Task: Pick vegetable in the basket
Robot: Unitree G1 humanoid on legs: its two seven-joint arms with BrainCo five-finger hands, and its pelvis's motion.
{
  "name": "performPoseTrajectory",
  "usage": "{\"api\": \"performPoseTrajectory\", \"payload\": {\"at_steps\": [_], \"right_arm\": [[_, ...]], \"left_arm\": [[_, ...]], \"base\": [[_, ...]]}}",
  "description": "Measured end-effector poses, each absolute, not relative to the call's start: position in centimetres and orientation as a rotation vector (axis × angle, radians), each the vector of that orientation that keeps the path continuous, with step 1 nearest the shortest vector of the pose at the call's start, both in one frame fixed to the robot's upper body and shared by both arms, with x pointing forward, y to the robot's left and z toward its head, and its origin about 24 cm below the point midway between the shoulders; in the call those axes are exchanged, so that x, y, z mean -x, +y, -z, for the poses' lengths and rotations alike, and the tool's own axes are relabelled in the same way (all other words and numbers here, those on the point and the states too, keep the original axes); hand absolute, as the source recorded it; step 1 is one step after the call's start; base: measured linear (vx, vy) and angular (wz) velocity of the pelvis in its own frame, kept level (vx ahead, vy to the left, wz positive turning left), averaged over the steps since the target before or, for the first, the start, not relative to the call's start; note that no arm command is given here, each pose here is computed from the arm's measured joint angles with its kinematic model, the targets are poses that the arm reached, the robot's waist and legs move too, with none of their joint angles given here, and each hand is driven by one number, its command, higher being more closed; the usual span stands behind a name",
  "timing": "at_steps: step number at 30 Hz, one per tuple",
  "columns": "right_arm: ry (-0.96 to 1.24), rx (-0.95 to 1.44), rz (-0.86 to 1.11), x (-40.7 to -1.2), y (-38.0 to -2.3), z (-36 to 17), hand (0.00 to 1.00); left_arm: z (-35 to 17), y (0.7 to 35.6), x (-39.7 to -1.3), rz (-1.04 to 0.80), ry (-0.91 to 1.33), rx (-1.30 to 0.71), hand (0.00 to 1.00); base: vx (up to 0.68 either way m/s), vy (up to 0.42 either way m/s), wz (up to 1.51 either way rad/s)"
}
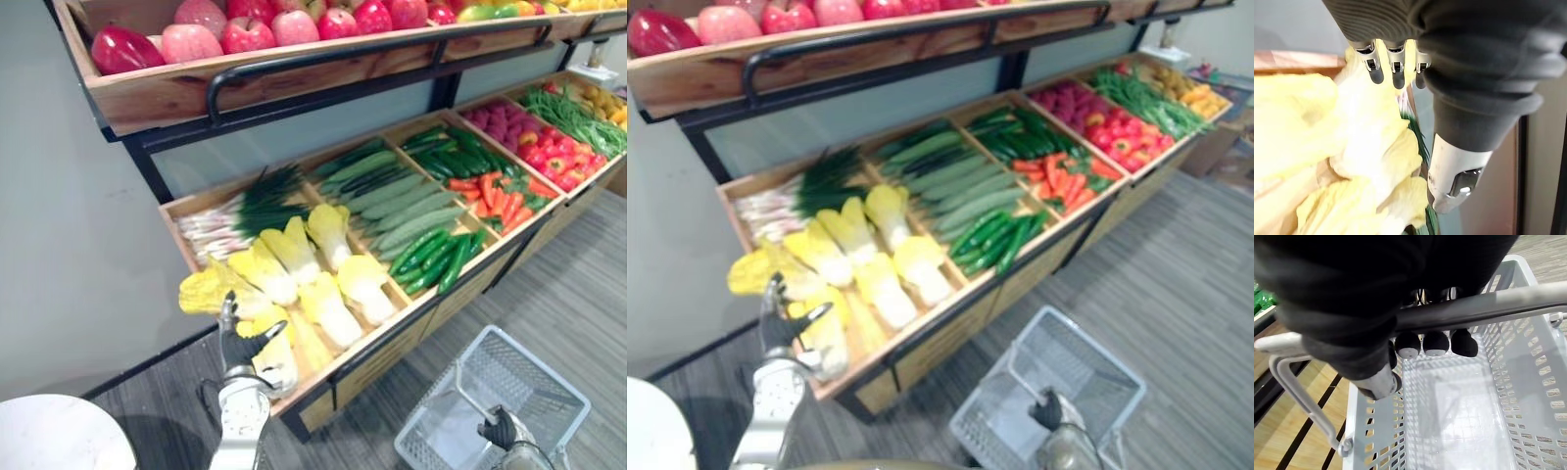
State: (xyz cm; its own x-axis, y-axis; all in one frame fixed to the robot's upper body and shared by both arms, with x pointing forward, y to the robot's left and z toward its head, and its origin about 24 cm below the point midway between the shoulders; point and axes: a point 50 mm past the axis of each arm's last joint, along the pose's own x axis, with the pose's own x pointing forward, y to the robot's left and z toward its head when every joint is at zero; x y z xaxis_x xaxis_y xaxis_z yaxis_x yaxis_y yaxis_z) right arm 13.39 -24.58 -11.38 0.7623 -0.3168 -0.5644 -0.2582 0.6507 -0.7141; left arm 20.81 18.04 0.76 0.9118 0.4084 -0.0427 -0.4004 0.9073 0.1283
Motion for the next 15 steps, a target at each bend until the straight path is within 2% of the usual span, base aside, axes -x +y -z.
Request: {"api": "performPoseTrajectory", "payload": {"at_steps": [8, 15], "right_arm": [[0.732, 0.903, 0.036, -13.46, -24.8, 11.28, 1.0], [0.732, 0.912, 0.033, -13.45, -24.84, 11.26, 1.0]], "left_arm": [[-0.82, 16.98, -21.18, -0.379, 0.073, -0.028, 0.0], [-1.04, 17.1, -21.44, -0.398, 0.065, -0.04, 0.0]], "base": [[0.02, -0.006, -0.08], [0.0, 0.0, 0.0]]}}
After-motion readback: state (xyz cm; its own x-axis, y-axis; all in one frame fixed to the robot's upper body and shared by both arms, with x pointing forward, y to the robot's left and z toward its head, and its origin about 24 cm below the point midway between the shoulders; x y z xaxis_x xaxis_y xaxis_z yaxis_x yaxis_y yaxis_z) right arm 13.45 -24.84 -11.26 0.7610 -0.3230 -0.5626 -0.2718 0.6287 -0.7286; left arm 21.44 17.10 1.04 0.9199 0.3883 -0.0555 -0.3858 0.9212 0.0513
